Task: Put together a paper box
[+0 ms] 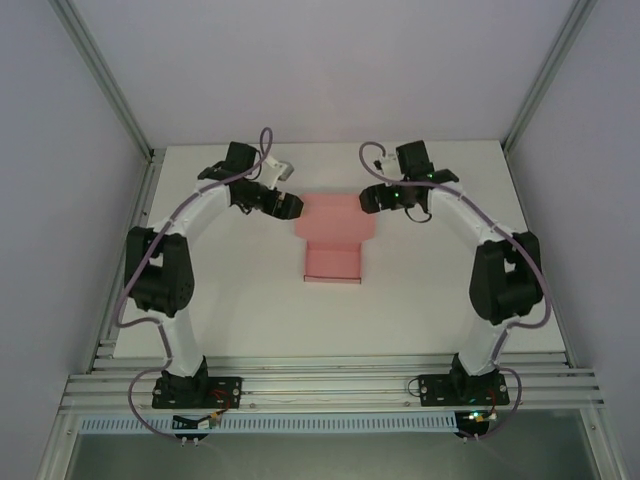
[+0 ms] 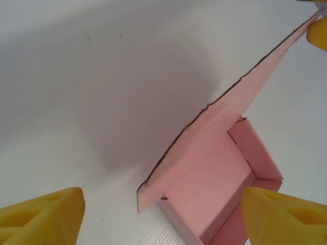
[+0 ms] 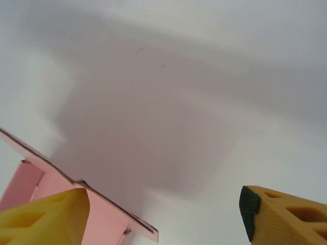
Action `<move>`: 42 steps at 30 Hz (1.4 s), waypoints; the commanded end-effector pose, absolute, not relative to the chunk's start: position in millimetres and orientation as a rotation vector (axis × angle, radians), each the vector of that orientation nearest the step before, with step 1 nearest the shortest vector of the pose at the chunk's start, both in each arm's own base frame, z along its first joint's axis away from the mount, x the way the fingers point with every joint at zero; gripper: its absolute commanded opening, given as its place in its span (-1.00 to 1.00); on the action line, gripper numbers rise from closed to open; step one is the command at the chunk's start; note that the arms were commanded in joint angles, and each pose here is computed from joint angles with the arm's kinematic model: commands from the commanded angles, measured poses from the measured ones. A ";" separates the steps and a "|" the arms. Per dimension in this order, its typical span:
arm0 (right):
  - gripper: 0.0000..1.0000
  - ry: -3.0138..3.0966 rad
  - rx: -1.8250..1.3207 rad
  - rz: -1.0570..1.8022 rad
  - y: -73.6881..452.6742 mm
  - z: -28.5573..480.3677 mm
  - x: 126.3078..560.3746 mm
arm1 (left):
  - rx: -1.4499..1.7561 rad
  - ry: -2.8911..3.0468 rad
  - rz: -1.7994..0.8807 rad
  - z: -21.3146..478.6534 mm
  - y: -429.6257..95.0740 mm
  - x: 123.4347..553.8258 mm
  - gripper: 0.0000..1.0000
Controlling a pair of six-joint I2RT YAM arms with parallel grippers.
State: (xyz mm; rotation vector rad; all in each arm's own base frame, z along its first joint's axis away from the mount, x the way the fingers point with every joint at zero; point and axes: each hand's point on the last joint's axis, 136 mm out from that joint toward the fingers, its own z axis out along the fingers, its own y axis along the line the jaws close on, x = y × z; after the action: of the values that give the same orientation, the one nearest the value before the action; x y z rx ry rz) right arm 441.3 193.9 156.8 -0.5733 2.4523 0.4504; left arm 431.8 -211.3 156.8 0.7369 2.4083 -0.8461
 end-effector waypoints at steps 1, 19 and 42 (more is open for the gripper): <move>0.40 2.528 -0.787 0.551 209.1 136.8 421.1 | 0.866 2.463 -0.964 152.1 -220.7 410.0 0.40; -0.91 2.570 -0.832 0.677 215.9 129.6 393.4 | 0.984 2.516 -0.869 142.1 -237.0 385.5 -0.85; -1.00 2.114 0.173 0.055 220.4 185.9 424.5 | 0.069 2.354 -0.327 185.4 -242.9 431.0 -1.00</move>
State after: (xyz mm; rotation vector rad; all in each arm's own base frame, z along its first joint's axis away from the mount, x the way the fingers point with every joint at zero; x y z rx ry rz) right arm 407.7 227.4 166.5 -0.1282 2.2649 0.0229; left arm 421.8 -239.8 164.8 0.2096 2.4504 -0.2670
